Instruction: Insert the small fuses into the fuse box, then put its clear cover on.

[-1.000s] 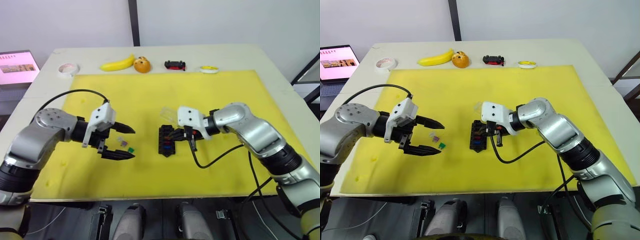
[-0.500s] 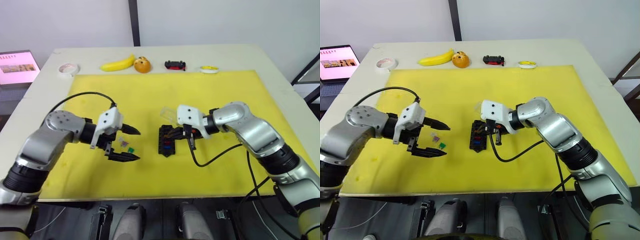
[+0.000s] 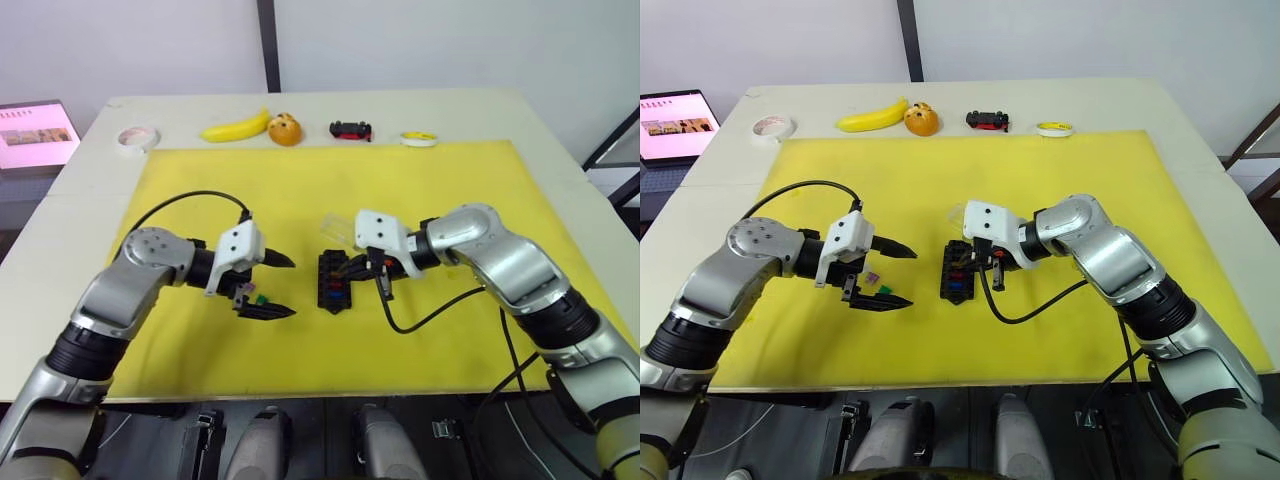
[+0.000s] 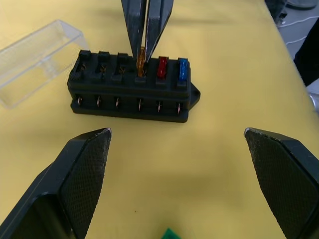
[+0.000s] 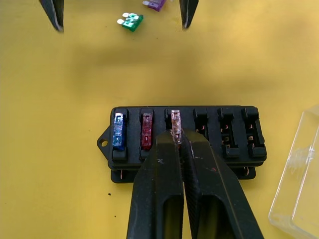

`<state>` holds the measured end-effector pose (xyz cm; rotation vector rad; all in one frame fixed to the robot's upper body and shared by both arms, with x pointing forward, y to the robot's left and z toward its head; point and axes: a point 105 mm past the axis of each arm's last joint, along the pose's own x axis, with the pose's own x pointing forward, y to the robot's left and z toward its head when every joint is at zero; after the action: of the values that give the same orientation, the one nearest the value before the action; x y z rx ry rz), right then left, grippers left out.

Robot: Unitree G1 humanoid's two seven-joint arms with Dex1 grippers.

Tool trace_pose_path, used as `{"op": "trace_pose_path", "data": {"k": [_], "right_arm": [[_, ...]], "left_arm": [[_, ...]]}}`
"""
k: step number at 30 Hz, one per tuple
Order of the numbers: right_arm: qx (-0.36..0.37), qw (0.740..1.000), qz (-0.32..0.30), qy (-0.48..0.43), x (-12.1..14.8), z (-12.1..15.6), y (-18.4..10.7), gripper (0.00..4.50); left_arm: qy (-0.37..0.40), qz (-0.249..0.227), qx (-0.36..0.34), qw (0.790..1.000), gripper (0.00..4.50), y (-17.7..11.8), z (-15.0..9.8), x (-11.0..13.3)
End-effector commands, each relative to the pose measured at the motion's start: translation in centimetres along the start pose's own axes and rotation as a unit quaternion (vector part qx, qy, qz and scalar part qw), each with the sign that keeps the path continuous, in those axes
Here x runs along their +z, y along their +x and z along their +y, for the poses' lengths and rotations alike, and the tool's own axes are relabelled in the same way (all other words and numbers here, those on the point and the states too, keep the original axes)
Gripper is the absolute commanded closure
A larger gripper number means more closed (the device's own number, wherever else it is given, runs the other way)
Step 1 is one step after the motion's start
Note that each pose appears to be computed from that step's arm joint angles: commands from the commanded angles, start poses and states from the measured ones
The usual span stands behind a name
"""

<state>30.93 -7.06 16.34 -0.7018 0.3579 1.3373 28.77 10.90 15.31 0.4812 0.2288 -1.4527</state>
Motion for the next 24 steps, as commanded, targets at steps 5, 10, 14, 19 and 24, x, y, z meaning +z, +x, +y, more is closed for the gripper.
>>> {"op": "trace_pose_path", "data": {"k": [5, 10, 14, 19, 24], "right_arm": [[-0.014, 1.000, -0.019, -0.012, 1.2, -0.4, -0.5, 4.50], [-0.011, 1.000, -0.015, -0.010, 1.1, -0.2, -0.3, 4.50], [-0.013, 1.000, -0.002, -0.010, 0.5, -0.2, 0.0, 4.50], [-0.015, 1.000, 0.017, -0.009, -0.2, -0.2, 0.0, 4.50], [-0.006, 1.000, 0.001, -0.001, 0.6, 0.1, -0.2, 4.50]], "left_arm": [[0.026, -0.006, 0.007, 1.000, 0.03, 0.0, 0.2, 1.1], [0.026, -0.006, 0.009, 1.000, 0.03, 0.1, 0.3, 1.1], [0.028, -0.006, 0.010, 1.000, 0.03, 0.2, 0.3, 1.1], [0.029, -0.005, 0.010, 1.000, 0.03, 0.2, 0.3, 1.1], [0.030, -0.005, 0.009, 0.999, 0.03, 0.2, 0.3, 1.1]]}}
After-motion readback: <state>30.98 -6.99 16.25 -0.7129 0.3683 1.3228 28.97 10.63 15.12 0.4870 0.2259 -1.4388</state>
